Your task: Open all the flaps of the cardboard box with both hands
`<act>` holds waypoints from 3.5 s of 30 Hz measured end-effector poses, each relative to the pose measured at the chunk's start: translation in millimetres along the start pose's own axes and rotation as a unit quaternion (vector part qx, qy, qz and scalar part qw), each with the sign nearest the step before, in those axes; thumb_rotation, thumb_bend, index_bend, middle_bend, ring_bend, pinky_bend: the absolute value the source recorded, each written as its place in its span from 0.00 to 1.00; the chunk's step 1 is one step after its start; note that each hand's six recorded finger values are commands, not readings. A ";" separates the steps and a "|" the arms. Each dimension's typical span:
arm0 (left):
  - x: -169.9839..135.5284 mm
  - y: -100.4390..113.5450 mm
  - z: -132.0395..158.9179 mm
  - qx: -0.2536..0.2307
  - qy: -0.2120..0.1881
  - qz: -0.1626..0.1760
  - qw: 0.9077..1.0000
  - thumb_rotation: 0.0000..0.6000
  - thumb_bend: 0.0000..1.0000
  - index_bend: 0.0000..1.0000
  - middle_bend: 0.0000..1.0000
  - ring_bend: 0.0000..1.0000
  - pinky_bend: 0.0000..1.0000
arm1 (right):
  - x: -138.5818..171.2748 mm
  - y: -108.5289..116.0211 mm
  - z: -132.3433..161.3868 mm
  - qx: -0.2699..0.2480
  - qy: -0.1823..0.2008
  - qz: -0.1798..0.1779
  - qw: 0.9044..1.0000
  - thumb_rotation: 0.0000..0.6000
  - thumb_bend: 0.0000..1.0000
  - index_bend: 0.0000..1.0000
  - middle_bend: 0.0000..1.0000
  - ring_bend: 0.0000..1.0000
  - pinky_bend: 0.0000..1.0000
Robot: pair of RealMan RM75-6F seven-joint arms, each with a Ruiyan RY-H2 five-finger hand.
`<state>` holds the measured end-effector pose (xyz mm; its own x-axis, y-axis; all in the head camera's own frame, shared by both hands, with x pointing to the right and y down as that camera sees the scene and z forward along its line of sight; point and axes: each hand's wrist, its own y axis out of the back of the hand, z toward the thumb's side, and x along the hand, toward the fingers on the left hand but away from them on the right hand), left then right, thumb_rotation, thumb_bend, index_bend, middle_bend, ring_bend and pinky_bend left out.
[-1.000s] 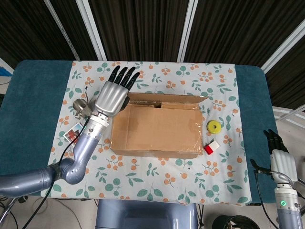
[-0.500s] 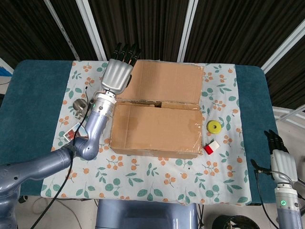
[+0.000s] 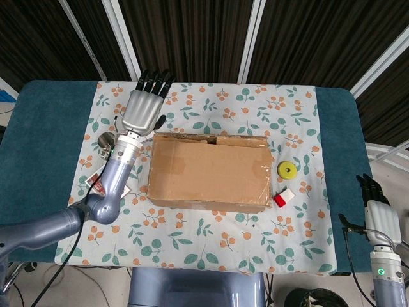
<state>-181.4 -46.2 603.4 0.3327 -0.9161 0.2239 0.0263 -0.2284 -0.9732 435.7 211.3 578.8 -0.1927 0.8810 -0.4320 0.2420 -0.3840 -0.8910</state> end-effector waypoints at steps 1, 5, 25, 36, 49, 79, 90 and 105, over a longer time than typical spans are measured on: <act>-11.6 -0.6 -6.4 -0.008 0.002 -0.005 1.000 1.00 0.20 0.00 0.00 0.00 0.00 | 0.0 0.3 0.9 0.004 0.002 -0.001 1.000 1.00 0.30 0.00 0.00 0.00 0.22; -61.5 -1.4 -38.5 -0.029 0.019 -0.017 0.999 1.00 0.19 0.00 0.00 0.00 0.00 | 0.0 2.0 4.9 0.016 0.007 -0.004 1.000 1.00 0.30 0.00 0.00 0.00 0.22; -284.1 -44.2 -164.8 -0.059 0.127 -0.076 0.987 1.00 0.20 0.00 0.00 0.00 0.00 | -68.6 39.0 131.6 0.020 0.129 -0.009 0.991 1.00 0.85 0.09 0.14 0.13 0.26; -291.1 -53.9 -166.6 -0.093 0.125 -0.075 0.985 1.00 0.20 0.00 0.00 0.00 0.00 | -109.6 38.3 244.1 -0.025 0.198 0.037 0.979 1.00 1.00 0.36 0.26 0.24 0.34; -290.1 -55.9 -173.4 -0.110 0.136 -0.080 0.981 1.00 0.20 0.00 0.00 0.00 0.00 | -118.9 -8.8 301.2 -0.009 0.205 0.099 0.974 1.00 1.00 0.39 0.28 0.26 0.34; -289.6 -57.8 -176.2 -0.120 0.146 -0.086 0.978 1.00 0.21 0.00 0.00 0.00 0.00 | -120.4 -25.0 302.1 0.002 0.184 0.104 0.978 1.00 1.00 0.39 0.29 0.27 0.34; -289.4 -56.8 -176.6 -0.126 0.148 -0.085 0.977 1.00 0.21 0.00 0.00 0.00 0.00 | -120.9 -29.4 296.5 0.008 0.172 0.111 0.979 1.00 1.00 0.39 0.29 0.27 0.34; -289.5 -56.7 -177.4 -0.135 0.152 -0.087 0.975 1.00 0.21 0.00 0.00 0.00 0.00 | -121.0 -36.3 291.2 0.033 0.167 0.116 0.979 1.00 1.00 0.39 0.29 0.27 0.34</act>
<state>-446.5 173.4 603.1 0.0492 -0.9015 0.4300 -0.2046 -0.4305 -0.8791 173.3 38.2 622.9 0.1844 0.8052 -0.5636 0.1781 -0.5913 -0.7865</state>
